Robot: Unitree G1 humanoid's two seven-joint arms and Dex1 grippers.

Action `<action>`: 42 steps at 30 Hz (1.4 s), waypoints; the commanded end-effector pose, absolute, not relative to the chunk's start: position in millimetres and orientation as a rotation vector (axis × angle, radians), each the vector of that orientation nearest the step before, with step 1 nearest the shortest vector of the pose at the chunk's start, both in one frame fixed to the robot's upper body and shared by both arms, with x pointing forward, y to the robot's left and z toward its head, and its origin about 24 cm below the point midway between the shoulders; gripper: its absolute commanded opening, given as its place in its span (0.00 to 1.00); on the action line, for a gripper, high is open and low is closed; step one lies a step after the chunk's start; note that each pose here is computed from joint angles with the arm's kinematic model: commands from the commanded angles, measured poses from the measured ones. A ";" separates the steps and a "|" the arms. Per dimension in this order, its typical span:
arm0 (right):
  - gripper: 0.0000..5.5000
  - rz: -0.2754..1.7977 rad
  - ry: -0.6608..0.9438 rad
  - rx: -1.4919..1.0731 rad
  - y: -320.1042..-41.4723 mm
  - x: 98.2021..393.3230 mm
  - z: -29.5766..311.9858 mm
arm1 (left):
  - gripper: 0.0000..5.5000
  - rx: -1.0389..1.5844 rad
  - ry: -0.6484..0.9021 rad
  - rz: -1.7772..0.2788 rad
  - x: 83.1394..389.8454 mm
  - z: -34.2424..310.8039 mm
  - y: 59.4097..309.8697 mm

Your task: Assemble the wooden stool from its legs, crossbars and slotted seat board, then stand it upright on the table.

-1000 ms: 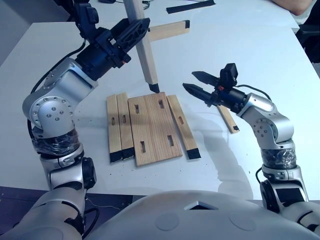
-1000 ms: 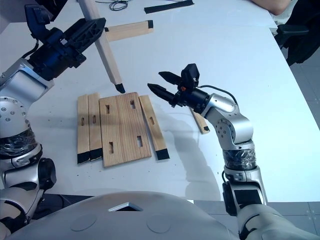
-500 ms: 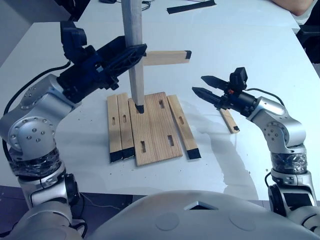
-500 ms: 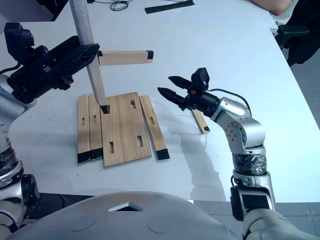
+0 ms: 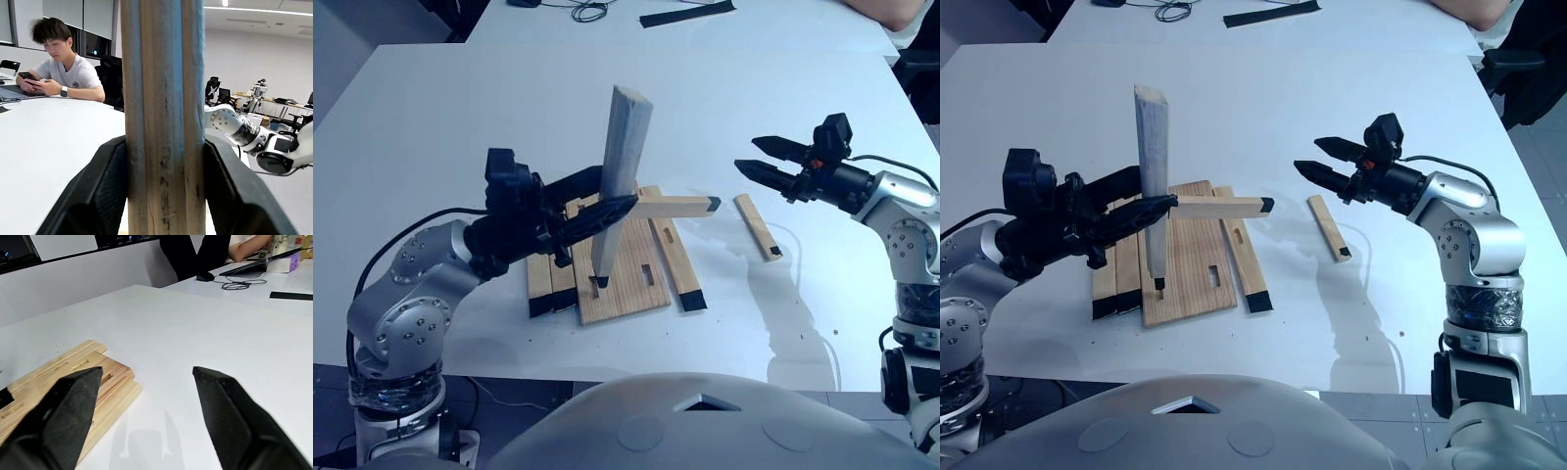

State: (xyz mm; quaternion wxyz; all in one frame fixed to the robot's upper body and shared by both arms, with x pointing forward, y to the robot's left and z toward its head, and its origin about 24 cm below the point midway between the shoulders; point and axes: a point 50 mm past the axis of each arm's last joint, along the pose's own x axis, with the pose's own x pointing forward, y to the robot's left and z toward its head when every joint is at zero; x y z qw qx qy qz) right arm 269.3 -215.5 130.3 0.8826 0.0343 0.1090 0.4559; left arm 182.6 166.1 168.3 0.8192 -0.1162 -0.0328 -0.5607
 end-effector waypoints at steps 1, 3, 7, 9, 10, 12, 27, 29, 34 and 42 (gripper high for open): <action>0.61 0.982 0.220 0.055 -214.1 273.9 140.0 | 0.41 -0.200 -0.107 -1.225 181.8 160.1 165.9; 0.61 0.987 0.220 0.052 -214.0 274.2 141.4 | 0.41 -0.166 -0.123 -1.240 182.6 157.6 165.9; 0.61 0.994 0.225 0.044 -214.0 275.4 142.3 | 0.41 -0.116 -0.120 -1.272 181.9 148.4 167.5; 0.61 0.997 0.225 0.040 -214.5 276.1 143.8 | 0.41 -0.107 -0.114 -1.277 182.1 144.6 168.7; 0.61 0.999 0.224 0.039 -214.6 276.5 144.7 | 0.41 -0.107 -0.111 -1.277 182.2 142.9 169.4; 0.61 1.003 0.223 0.035 -214.9 276.9 146.1 | 0.41 -0.107 -0.109 -1.274 182.5 139.6 170.7; 0.61 1.051 0.228 0.009 -212.1 281.5 155.9 | 0.41 -0.127 -0.135 -1.215 175.5 116.9 166.8; 0.61 1.055 0.228 0.005 -211.8 281.9 157.2 | 0.41 -0.123 -0.131 -1.218 173.6 115.1 167.1; 0.61 1.066 0.231 -0.003 -211.5 281.7 158.3 | 0.41 -0.106 -0.130 -1.220 170.8 111.6 167.8; 0.61 1.078 0.241 -0.008 -210.8 279.5 158.1 | 0.41 -0.083 -0.102 -1.236 166.9 105.9 171.8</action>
